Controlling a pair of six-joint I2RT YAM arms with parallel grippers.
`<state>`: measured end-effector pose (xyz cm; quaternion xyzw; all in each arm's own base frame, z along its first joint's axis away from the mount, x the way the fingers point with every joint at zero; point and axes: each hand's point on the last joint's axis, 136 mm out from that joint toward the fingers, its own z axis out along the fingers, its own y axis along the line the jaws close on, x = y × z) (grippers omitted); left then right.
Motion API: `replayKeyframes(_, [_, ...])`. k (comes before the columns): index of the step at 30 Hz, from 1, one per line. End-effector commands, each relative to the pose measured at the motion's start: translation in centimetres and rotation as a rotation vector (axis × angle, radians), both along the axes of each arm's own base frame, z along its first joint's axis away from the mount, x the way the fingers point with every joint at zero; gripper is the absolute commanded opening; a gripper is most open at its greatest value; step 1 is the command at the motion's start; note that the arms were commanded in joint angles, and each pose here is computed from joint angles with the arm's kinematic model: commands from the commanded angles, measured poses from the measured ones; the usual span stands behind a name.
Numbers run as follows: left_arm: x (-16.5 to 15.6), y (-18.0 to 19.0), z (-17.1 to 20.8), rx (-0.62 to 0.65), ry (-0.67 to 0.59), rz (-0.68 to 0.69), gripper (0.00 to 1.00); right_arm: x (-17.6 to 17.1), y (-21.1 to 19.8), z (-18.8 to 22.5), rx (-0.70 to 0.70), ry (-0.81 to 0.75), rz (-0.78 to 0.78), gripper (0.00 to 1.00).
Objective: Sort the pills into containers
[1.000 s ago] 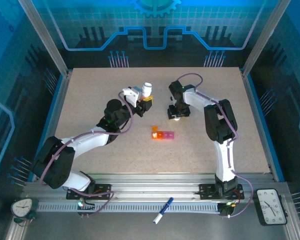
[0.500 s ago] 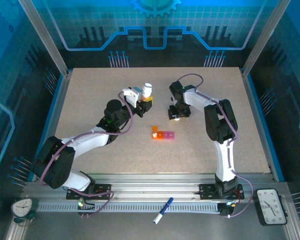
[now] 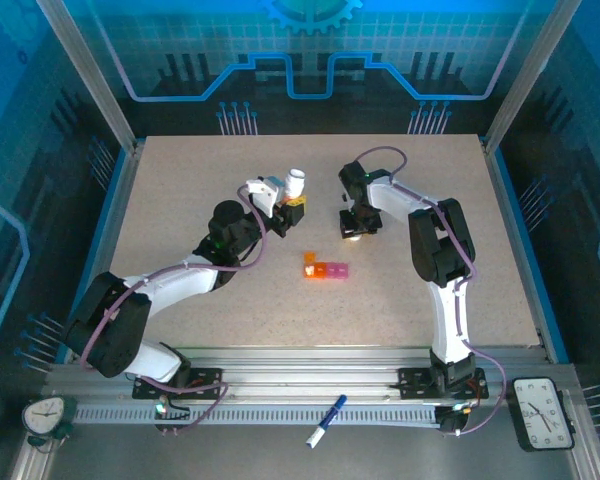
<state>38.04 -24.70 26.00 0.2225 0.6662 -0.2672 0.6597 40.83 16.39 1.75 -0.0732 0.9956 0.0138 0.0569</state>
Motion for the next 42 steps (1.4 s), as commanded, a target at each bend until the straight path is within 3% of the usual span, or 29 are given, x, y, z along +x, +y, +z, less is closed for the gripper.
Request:
replayKeyframes(1, [-0.1, -0.1, 0.1, -0.014, -0.015, -0.024, 0.00, 0.2, 0.1, -0.3, 0.010, 0.001, 0.006, 0.39])
replayKeyframes(7, [-0.1, -0.5, -0.7, -0.005, -0.016, -0.048, 0.00, 0.3, 0.0, 2.0, 0.034, -0.052, -0.001, 0.35])
replayKeyframes(18, [0.5, -1.1, -3.1, -0.027, -0.041, -0.062, 0.00, 0.5, -0.1, 8.4, 0.217, -0.119, -0.063, 0.35])
replayKeyframes(33, [1.2, -2.7, -6.8, 0.000, -0.047, -0.122, 0.00, -1.4, 1.2, 18.9, 0.331, -0.165, 0.077, 0.35])
replayKeyframes(42, [0.9, -3.8, -7.8, 0.076, -0.045, -0.178, 0.00, -1.8, 3.1, 22.4, 0.432, -0.161, 0.151, 0.35])
